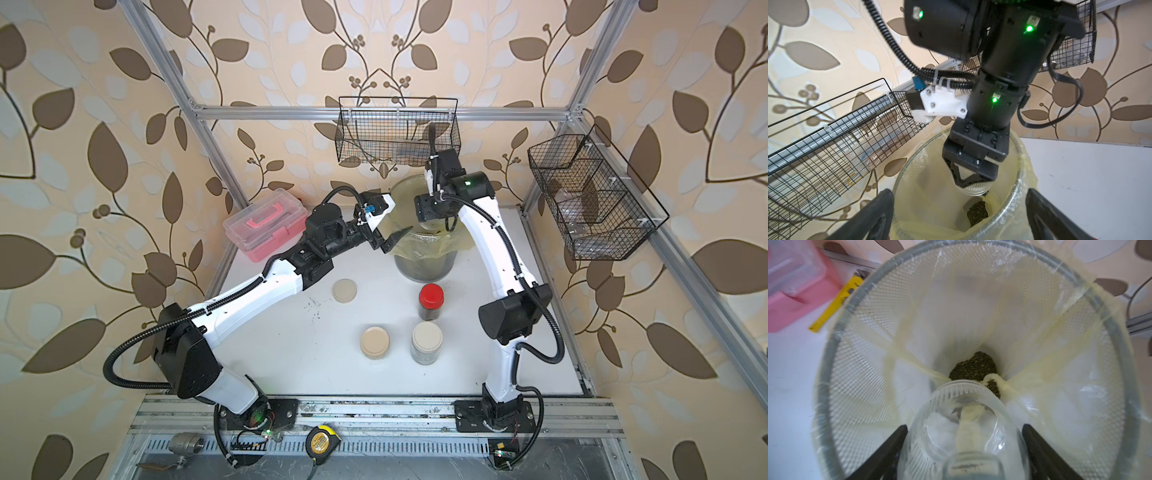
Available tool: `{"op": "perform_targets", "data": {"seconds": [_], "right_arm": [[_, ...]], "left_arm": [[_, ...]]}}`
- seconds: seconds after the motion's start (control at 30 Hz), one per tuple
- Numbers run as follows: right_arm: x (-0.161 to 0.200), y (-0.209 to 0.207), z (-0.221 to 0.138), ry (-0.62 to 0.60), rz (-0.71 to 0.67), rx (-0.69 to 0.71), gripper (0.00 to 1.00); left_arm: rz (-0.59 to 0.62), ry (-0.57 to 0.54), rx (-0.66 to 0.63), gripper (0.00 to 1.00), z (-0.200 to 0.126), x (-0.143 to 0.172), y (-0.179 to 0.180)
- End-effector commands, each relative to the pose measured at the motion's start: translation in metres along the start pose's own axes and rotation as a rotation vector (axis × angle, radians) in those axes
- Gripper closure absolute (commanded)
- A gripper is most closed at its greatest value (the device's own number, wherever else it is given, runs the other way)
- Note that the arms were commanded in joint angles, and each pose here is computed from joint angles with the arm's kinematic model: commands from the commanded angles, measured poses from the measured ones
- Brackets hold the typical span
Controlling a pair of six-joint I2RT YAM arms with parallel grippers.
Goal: Empty moldy tea leaves from jars
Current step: Pour the moldy tea leaves from the jar into the trash bin.
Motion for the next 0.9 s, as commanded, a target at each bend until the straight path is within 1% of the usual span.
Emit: {"op": "perform_targets", "data": {"seconds": [0.0, 0.07, 0.1, 0.17, 0.23, 0.27, 0.33, 0.37, 0.4, 0.5, 0.53, 0.6, 0.67, 0.8, 0.87], "right_arm": [[-0.017, 0.006, -0.024, -0.126, 0.126, -0.208, 0.80], [-0.014, 0.005, -0.023, -0.176, 0.057, -0.028, 0.80], [-0.013, 0.005, -0.020, -0.168, 0.034, 0.035, 0.79], [-0.012, 0.003, -0.013, -0.131, 0.009, 0.089, 0.78], [-0.012, 0.004, -0.013, -0.119, 0.009, 0.092, 0.78], [-0.012, 0.007, -0.016, -0.118, 0.014, 0.038, 0.78], [-0.013, 0.012, -0.020, -0.111, 0.063, -0.137, 0.77], [-0.015, 0.011, -0.021, -0.111, 0.089, -0.191, 0.78], [-0.016, 0.010, -0.022, -0.118, 0.102, -0.200, 0.77], [-0.018, 0.006, -0.025, -0.152, 0.076, -0.093, 0.77], [-0.018, 0.006, -0.026, -0.149, 0.074, -0.107, 0.77], [-0.018, 0.010, -0.034, -0.143, 0.097, -0.234, 0.76], [-0.020, 0.010, -0.044, -0.167, 0.129, -0.333, 0.76], [-0.021, 0.004, -0.063, -0.204, 0.185, -0.460, 0.76], [-0.020, -0.001, -0.069, -0.211, 0.201, -0.477, 0.76]], "left_arm": [[-0.011, -0.097, -0.036, 0.01, -0.011, -0.023, 0.009], [-0.016, -0.089, -0.036, 0.01, -0.010, -0.021, 0.008], [-0.018, -0.086, -0.035, 0.01, -0.010, -0.021, 0.008], [-0.023, -0.083, -0.031, 0.01, -0.009, -0.020, 0.008], [-0.027, -0.083, -0.031, 0.01, -0.007, -0.019, 0.008], [-0.029, -0.083, -0.031, 0.01, -0.007, -0.019, 0.008], [-0.031, -0.084, -0.031, 0.01, -0.006, -0.019, 0.008], [-0.031, -0.084, -0.033, 0.01, -0.005, -0.019, 0.009], [-0.031, -0.083, -0.033, 0.01, -0.004, -0.018, 0.009], [-0.023, -0.088, -0.035, 0.01, -0.002, -0.018, 0.009], [-0.012, -0.090, -0.036, 0.01, -0.001, -0.018, 0.009], [0.028, -0.096, -0.042, 0.01, 0.003, -0.015, 0.009], [0.068, -0.116, -0.055, 0.01, 0.007, -0.015, 0.010], [0.176, -0.207, -0.028, 0.01, 0.017, -0.021, 0.010], [0.212, -0.217, -0.018, 0.01, 0.025, -0.024, 0.015]]}}
Point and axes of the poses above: each gripper's point midway between its finger pads, its own z axis out along the fingers, its own y axis along the line the jaws close on, x = y × z, the point moved 8 cm from there along -z, back along the fingers, and after that the axes turned 15 degrees about z, right-handed, at the moved point
